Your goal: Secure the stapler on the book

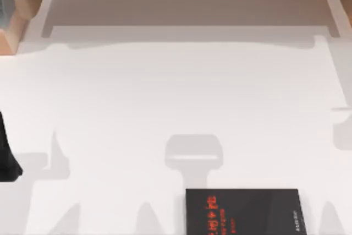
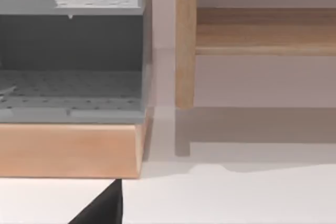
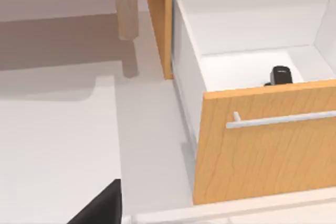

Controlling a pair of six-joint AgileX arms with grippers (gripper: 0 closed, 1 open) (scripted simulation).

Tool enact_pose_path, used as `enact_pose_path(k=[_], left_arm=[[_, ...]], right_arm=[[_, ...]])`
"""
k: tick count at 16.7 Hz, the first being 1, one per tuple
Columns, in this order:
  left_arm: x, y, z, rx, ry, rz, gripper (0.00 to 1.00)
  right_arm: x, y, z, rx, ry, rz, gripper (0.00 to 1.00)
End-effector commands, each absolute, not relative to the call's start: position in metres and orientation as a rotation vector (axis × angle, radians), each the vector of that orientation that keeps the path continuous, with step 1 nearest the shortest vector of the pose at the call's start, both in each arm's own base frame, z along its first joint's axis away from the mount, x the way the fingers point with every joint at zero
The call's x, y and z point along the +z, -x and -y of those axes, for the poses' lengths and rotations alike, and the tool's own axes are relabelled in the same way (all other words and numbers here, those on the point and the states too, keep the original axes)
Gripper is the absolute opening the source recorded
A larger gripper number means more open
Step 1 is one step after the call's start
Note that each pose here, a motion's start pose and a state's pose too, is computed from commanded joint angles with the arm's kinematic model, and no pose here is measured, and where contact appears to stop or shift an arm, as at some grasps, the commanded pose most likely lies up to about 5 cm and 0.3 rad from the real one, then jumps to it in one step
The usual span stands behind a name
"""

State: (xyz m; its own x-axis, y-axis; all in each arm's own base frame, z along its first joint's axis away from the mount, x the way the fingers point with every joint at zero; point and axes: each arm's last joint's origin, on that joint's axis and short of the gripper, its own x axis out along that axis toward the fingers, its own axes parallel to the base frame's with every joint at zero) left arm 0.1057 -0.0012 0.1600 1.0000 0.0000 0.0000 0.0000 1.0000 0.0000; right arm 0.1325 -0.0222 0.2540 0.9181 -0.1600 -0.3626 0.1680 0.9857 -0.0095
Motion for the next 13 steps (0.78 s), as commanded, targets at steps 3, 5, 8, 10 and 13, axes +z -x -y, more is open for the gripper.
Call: enact_pose_path(k=[3, 5, 8, 10, 13], left_arm=[[0.160, -0.106, 0.001, 0.000, 0.000, 0.000, 1.00], [0.160, -0.106, 0.001, 0.000, 0.000, 0.000, 1.00], [0.160, -0.106, 0.001, 0.000, 0.000, 0.000, 1.00], [0.160, -0.106, 0.001, 0.000, 0.000, 0.000, 1.00], [0.160, -0.106, 0.001, 0.000, 0.000, 0.000, 1.00]], right_arm=[[0.300, -0.169, 0.039, -0.230, -0.043, -0.543, 1.00], [0.325, -0.203, 0.054, -0.263, -0.059, -0.658, 1.00], [0.347, -0.264, 0.083, -0.293, -0.085, -0.827, 1.00], [0.349, -0.307, 0.104, -0.299, -0.101, -0.933, 1.00], [0.330, -0.367, 0.134, -0.291, -0.122, -1.084, 1.00]])
